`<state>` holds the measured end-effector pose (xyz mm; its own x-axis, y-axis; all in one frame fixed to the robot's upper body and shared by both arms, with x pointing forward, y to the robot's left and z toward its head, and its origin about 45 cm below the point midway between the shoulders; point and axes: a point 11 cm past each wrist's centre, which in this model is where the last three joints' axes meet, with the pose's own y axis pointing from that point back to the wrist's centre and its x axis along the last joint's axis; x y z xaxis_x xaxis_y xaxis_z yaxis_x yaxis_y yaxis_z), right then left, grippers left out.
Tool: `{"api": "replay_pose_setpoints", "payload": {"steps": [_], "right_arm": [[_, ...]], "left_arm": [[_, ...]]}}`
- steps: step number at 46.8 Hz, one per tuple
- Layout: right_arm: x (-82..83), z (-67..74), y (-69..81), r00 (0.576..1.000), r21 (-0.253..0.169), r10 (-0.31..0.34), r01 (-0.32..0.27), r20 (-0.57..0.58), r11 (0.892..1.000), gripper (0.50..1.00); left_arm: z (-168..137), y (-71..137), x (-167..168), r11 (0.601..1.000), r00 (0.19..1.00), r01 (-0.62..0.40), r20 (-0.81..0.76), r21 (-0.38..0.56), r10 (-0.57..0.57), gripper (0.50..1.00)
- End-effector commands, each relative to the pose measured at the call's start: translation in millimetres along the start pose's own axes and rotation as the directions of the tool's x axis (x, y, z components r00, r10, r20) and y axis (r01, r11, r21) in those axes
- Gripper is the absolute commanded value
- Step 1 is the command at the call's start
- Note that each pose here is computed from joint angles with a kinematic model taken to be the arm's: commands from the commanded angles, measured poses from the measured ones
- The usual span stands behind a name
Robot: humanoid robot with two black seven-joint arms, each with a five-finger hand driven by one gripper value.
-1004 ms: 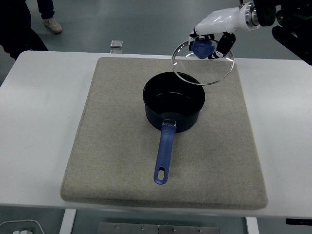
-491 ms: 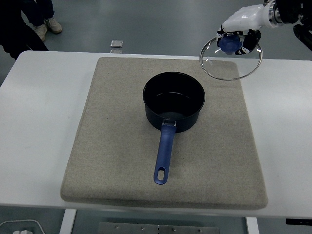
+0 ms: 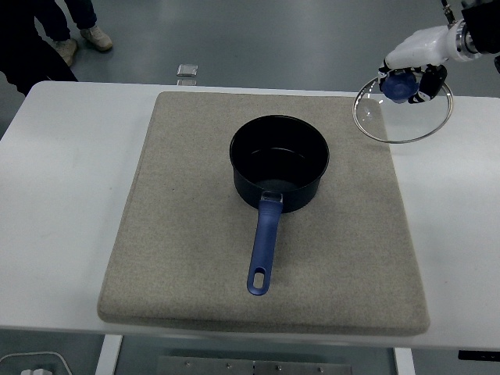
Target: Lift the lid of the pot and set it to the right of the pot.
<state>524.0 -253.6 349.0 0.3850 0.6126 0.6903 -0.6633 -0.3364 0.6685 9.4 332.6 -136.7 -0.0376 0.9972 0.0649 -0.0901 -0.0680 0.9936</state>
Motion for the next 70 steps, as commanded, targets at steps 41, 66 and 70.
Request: {"api": "replay_pose_setpoints", "payload": {"steps": [41,66,70], "right_arm": [[-52.0,-2.7,2.6,0.970,0.078,-0.114,0.100,0.213,0.992,0.500],[-49.4,-30.6,-6.4,0.957,0.175,-0.101,0.054,0.273,0.983,0.500],[-48.4,-33.9,-7.5,0.953,0.187,-0.097,0.043,0.288,0.981,0.500]], "left_arm": [[0.8,0.0,-0.1,1.000,1.000,0.000,0.000,-0.001,0.000,1.000],[-0.1,0.0,0.0,1.000,1.000,0.000,0.000,0.000,0.000,1.000],[0.8,0.0,-0.1,1.000,1.000,0.000,0.000,-0.001,0.000,1.000]]}}
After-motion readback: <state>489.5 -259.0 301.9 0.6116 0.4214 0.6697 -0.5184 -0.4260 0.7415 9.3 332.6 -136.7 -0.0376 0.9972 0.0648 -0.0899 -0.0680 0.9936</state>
